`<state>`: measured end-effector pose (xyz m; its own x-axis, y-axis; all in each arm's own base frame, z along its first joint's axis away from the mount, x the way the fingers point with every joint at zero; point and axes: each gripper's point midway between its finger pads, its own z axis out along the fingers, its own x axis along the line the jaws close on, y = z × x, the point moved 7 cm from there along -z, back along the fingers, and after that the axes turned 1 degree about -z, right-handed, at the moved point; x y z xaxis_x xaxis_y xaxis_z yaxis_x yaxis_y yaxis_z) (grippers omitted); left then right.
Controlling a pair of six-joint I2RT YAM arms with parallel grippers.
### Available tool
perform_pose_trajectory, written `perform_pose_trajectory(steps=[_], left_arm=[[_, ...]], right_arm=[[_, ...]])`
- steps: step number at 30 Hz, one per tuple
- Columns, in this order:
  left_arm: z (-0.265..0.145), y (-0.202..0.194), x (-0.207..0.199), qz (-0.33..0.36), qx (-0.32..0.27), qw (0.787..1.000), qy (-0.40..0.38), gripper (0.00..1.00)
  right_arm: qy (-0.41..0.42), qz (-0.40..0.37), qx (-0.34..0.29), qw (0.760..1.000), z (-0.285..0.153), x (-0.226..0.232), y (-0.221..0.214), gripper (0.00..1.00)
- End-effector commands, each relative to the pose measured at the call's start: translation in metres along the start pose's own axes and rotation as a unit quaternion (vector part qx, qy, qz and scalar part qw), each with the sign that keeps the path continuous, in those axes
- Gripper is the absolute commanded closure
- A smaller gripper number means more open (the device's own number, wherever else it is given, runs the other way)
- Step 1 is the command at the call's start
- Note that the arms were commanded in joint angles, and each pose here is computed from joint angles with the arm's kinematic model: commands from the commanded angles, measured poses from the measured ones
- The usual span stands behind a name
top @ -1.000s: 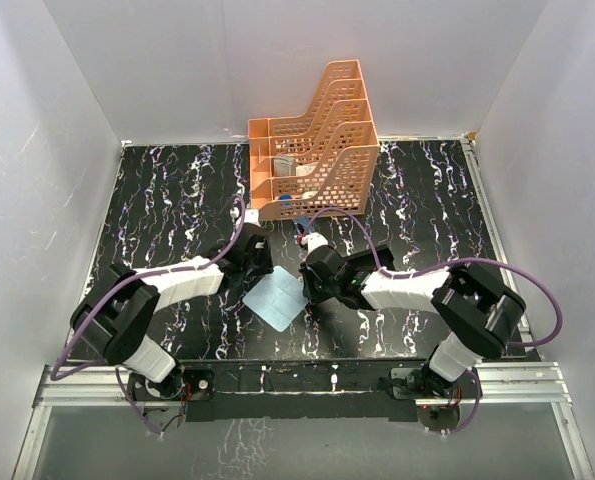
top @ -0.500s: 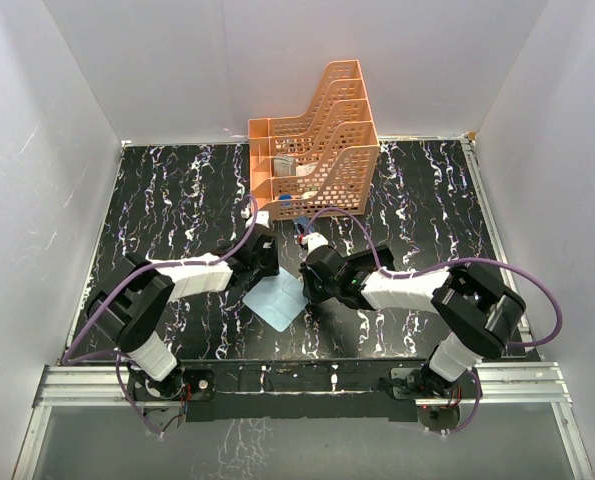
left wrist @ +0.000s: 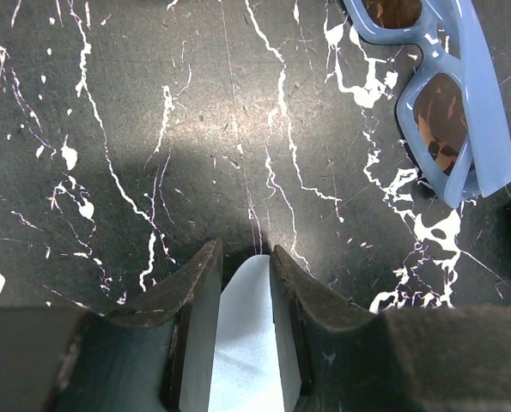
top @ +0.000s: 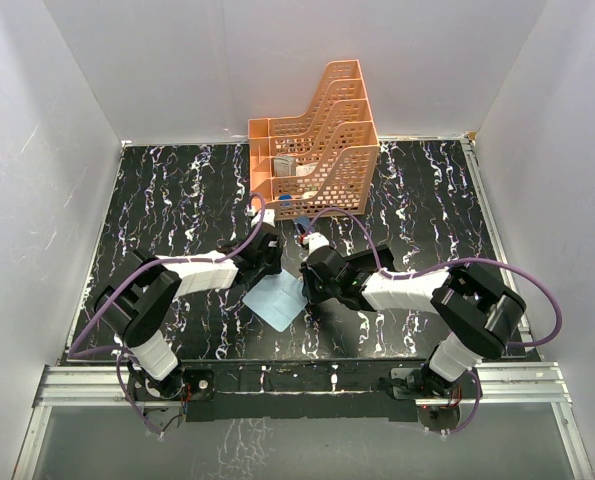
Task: Organize the sunglasses
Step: Fold the glasses cleaning cloth at the center of the board.
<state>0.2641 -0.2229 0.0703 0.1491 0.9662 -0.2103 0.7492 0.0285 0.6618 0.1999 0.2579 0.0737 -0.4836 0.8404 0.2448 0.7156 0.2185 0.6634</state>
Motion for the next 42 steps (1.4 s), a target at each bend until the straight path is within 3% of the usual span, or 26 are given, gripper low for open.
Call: perform_pose_trajectory(steps=[1,18,21,28,31,42], left_arm=[[0.0,-0.003,-0.009,0.008,0.01,1.0,-0.009,0.73],[-0.001,-0.011,-0.012,0.01,0.02,1.0,0.0,0.75],[0.0,-0.01,-0.012,0.011,0.021,1.0,0.007,0.86],[-0.001,-0.007,-0.009,0.013,0.015,1.0,0.022,0.88],[-0.002,-0.004,-0.008,0.016,0.007,0.999,0.027,1.0],[-0.016,0.01,-0.005,0.017,-0.029,0.999,0.036,1.0]], right_arm=[[-0.002,0.003,-0.009,1.0,0.002,-0.003,0.0,1.0],[-0.003,0.005,-0.009,1.0,0.001,-0.004,0.0,1.0],[-0.003,0.005,-0.01,1.0,0.001,-0.004,0.001,1.0],[-0.004,0.003,-0.008,1.0,0.001,-0.004,0.0,1.0],[-0.004,0.001,-0.009,1.0,0.001,-0.004,0.001,1.0],[-0.002,-0.003,-0.023,1.0,-0.01,-0.001,0.013,1.0]])
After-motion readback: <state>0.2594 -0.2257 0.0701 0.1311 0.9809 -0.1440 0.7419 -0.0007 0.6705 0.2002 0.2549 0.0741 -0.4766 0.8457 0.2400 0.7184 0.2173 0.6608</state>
